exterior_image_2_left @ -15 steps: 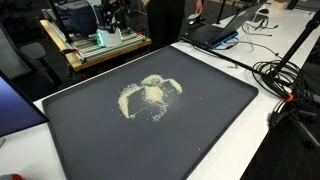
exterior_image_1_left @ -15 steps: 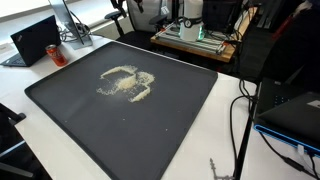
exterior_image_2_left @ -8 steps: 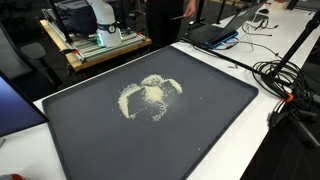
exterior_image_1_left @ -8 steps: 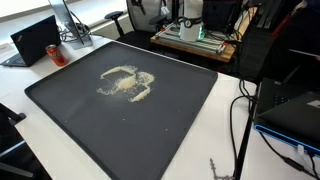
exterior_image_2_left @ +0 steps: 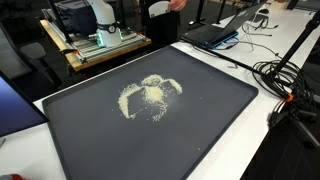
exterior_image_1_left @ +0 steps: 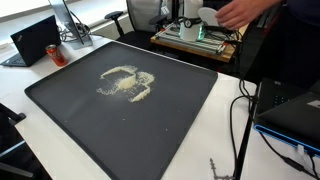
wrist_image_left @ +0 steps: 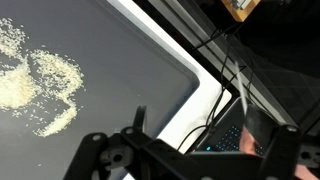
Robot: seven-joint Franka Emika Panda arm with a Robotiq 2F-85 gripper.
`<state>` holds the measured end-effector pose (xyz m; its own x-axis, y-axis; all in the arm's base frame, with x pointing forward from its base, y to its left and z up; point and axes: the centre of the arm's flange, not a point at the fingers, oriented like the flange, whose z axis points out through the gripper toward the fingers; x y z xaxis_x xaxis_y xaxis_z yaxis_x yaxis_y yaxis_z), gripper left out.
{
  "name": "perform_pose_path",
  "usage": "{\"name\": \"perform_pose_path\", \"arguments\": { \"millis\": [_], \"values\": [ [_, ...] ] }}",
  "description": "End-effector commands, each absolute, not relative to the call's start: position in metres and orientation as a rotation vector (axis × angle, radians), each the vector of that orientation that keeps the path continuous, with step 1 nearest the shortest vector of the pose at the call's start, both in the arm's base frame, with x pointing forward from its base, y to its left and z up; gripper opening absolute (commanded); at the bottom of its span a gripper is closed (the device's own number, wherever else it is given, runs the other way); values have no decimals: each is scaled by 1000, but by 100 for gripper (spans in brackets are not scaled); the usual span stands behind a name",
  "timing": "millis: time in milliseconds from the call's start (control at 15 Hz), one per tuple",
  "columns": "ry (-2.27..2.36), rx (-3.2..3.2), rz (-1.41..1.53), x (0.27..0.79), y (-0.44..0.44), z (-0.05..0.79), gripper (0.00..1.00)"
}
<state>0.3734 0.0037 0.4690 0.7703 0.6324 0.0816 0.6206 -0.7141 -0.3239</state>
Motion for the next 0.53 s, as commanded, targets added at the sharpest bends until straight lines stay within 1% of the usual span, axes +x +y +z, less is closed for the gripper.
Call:
{"name": "perform_pose_path", "arguments": {
  "millis": [0,133,200,267,333,400,467],
  "values": [
    [-997,-2539,24,362,-9,481,100],
    [-991,-2515,27,365,-19,483,100],
    [-983,-2506,30,366,-25,483,94],
    [-981,-2495,28,367,-29,483,75],
    [-969,-2491,26,368,-35,484,70],
    [-965,-2482,19,369,-39,485,69],
    [-957,-2479,16,370,-42,486,61]
  ]
}}
